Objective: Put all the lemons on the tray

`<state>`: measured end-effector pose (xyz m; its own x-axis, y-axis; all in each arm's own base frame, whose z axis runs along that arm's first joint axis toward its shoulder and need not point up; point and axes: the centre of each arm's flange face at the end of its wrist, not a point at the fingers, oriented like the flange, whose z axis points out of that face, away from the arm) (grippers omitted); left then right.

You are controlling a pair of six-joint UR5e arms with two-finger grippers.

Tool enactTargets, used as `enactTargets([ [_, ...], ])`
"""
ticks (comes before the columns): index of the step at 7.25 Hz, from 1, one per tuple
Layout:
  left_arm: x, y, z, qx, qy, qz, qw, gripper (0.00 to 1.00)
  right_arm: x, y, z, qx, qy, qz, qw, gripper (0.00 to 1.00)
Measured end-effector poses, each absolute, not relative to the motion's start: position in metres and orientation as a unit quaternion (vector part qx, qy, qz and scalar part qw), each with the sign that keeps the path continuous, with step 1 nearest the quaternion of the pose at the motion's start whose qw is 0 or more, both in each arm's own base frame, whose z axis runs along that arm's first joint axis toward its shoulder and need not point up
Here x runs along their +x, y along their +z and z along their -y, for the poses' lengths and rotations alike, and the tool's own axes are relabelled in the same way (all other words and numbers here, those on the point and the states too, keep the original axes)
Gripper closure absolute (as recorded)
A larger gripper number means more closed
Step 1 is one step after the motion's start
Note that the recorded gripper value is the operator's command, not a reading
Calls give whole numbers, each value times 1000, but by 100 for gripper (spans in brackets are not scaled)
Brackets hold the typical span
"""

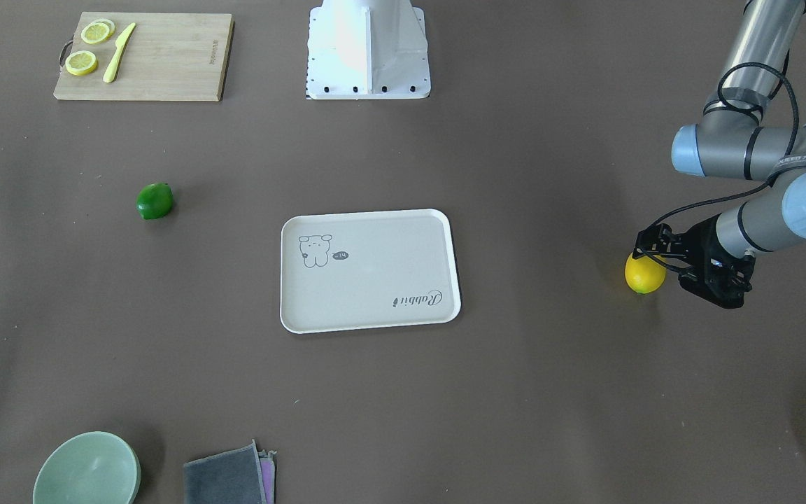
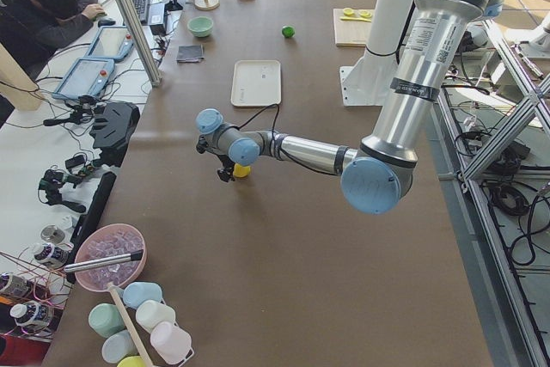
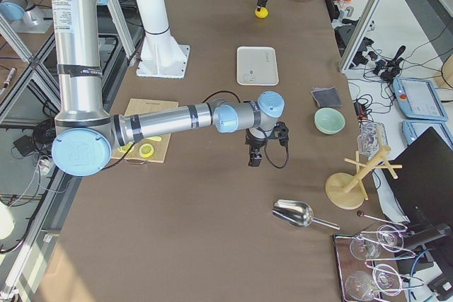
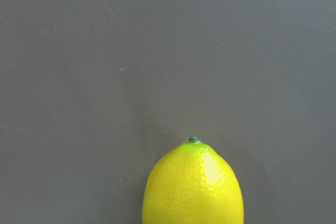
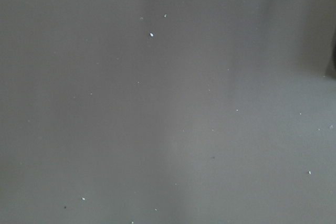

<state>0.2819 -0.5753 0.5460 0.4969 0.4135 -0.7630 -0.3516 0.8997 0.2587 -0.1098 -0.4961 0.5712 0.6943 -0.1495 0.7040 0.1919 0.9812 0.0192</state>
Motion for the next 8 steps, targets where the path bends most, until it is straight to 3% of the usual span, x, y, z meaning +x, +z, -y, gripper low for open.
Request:
enactTargets([
  [3,294,551,572,30,212,-458,863,4,-111,571,496,-28,-94,380,920,0],
  [4,301,548,569,29,205,-463,862,49,-111,572,496,-28,-94,379,920,0],
  [5,306,544,567,29,202,-466,861,82,-111,572,496,-28,-94,379,920,0],
  [6,308,540,567,29,199,-468,860,100,-111,572,496,-29,-94,379,920,0],
  [8,313,517,568,8,167,-496,852,100,-111,572,496,-29,-94,379,920,0],
])
